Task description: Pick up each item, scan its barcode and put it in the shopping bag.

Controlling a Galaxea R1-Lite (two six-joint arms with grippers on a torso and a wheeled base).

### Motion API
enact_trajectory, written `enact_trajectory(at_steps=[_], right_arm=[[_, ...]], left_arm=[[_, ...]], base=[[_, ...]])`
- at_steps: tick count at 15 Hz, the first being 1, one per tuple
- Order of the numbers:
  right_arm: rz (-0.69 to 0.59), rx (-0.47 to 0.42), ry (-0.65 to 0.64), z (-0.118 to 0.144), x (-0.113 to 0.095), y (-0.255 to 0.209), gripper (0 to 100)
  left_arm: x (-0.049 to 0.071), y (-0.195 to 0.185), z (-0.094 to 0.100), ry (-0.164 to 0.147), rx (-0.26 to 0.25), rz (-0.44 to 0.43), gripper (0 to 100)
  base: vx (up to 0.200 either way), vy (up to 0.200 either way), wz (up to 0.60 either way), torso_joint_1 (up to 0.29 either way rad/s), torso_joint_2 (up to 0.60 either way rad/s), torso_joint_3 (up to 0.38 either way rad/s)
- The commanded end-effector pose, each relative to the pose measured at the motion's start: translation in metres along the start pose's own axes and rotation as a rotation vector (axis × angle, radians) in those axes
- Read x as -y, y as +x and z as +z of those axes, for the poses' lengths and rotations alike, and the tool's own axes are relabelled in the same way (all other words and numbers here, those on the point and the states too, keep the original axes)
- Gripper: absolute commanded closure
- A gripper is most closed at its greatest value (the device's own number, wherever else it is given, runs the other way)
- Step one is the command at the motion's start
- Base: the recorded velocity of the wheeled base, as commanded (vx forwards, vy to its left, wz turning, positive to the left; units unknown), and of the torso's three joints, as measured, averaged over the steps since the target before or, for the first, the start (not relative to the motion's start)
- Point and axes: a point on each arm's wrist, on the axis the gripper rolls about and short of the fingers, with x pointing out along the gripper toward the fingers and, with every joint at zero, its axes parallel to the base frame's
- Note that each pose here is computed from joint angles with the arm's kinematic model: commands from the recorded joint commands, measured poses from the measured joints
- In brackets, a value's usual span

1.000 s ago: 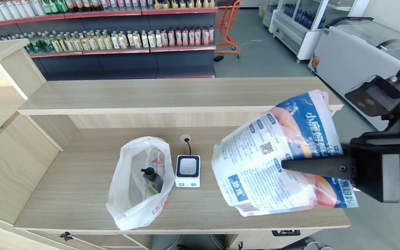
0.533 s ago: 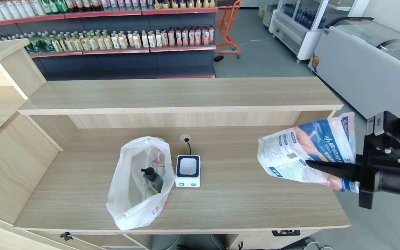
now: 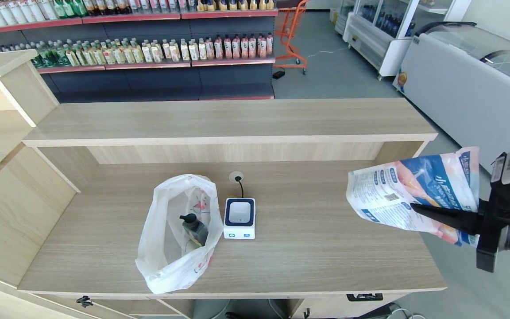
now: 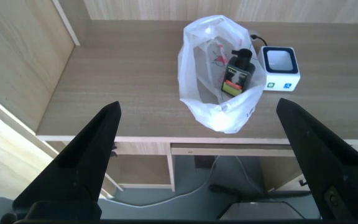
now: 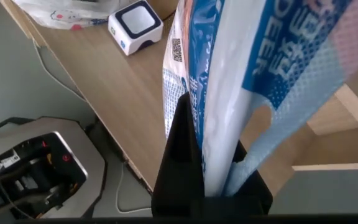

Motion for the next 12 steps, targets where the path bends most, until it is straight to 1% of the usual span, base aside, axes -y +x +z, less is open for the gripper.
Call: enact_trajectory(at_steps=[1, 3, 4, 6, 9, 12], right_arm=[[0.001, 0.019, -0.012, 0.001, -0.011, -0.012, 100], [0.007, 0.009, -0.003, -0.004, -0.016, -0.014, 100], [0.011, 0.005, 0.004, -0.005, -0.017, -0.014, 100], [0.012, 0.006, 0.013, -0.005, -0.017, -0.014, 100], [0.025, 0.004, 0.110, -0.005, -0.016, -0.011, 100], [0.038, -0.017, 0.163, -0.009, -0.015, -0.004, 100]], left_arm=[[0.000, 0.000, 0.000, 0.001, -0.002, 0.000, 0], [0.000, 0.000, 0.000, -0.001, -0.002, 0.000, 0], [0.000, 0.000, 0.000, 0.004, -0.002, -0.002, 0], [0.000, 0.000, 0.000, 0.004, -0.002, 0.000, 0], [0.000, 0.000, 0.000, 0.004, -0.002, -0.002, 0], [0.000, 0.000, 0.000, 0.004, -0.002, 0.000, 0]], base=[[0.000, 0.000, 0.00, 0.000, 0.00, 0.000], [0.000, 0.000, 0.00, 0.000, 0.00, 0.000], [0.000, 0.000, 0.00, 0.000, 0.00, 0.000], [0.000, 0.200, 0.00, 0.000, 0.00, 0.002], [0.000, 0.200, 0.00, 0.006, 0.00, 0.007], [0.000, 0.200, 0.00, 0.002, 0.00, 0.007]])
